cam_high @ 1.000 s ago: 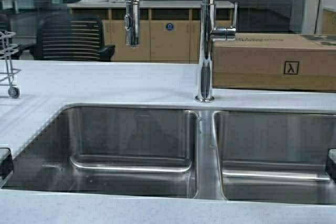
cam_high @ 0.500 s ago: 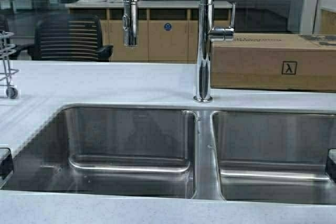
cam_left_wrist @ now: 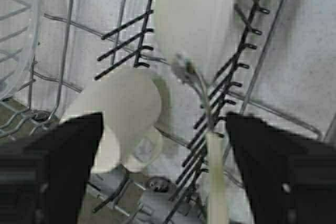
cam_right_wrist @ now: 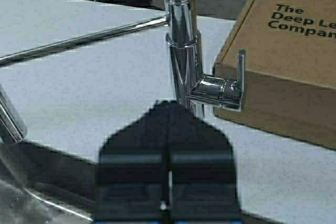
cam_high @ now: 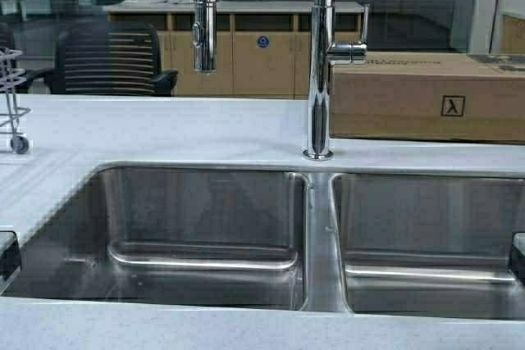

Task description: Wash the pan

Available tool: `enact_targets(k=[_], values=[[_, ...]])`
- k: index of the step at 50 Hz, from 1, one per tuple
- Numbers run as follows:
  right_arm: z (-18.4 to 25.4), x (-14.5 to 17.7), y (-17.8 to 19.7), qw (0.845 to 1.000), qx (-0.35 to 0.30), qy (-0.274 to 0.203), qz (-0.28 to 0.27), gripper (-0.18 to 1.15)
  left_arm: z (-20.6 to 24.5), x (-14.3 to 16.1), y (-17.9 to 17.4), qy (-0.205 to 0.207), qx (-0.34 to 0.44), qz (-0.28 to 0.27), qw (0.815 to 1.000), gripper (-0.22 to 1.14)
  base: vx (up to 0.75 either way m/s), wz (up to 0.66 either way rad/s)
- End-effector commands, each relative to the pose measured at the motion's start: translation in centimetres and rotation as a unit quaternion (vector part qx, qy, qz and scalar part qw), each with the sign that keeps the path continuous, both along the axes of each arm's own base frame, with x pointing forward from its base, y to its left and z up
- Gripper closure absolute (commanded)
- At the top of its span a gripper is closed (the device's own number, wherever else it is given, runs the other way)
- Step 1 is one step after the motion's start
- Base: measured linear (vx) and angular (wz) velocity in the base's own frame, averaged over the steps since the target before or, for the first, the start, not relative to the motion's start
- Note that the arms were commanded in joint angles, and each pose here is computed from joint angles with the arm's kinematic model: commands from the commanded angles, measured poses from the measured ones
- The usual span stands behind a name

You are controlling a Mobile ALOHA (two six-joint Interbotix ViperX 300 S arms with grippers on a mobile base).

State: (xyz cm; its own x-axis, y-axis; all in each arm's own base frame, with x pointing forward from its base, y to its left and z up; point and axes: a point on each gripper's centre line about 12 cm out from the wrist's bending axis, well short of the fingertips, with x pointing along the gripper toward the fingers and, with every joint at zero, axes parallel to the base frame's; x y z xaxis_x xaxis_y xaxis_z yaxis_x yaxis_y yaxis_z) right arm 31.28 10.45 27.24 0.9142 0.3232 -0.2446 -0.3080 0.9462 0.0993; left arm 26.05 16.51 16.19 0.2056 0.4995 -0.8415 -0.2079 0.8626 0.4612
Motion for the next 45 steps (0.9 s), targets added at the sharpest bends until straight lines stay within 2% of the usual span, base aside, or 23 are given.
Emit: enact_targets(k=[1,7,17,29,45], values=[[0.8,0.2,0.1,1.0,0.003,-0.013,0.002,0.92,3.8,1.2,0.5,-0.063,0.02,0.009,0.998,-0.09,0.0,0.0],[0.8,0.3,0.2,1.0,0.003,-0.013,0.002,0.92,5.7,1.8,0.1,-0.09,0.03,0.001,0.995,-0.09,0.0,0.0],[0.7,0.2,0.1,1.0,0.003,-0.012,0.002,0.92,6.2,2.1,-1.0,-0.098,0.031,-0.013,0.995,-0.09,0.0,0.0],[0.6,0.2,0.1,1.0,0.002,-0.011,0.002,0.92,8.4,1.9,-2.0,-0.132,0.041,-0.025,0.99,-0.09,0.0,0.0],[0.6,0.2,0.1,1.0,0.002,-0.011,0.002,0.92,8.9,1.9,-2.6,-0.139,0.043,-0.034,0.989,-0.09,0.0,0.0]])
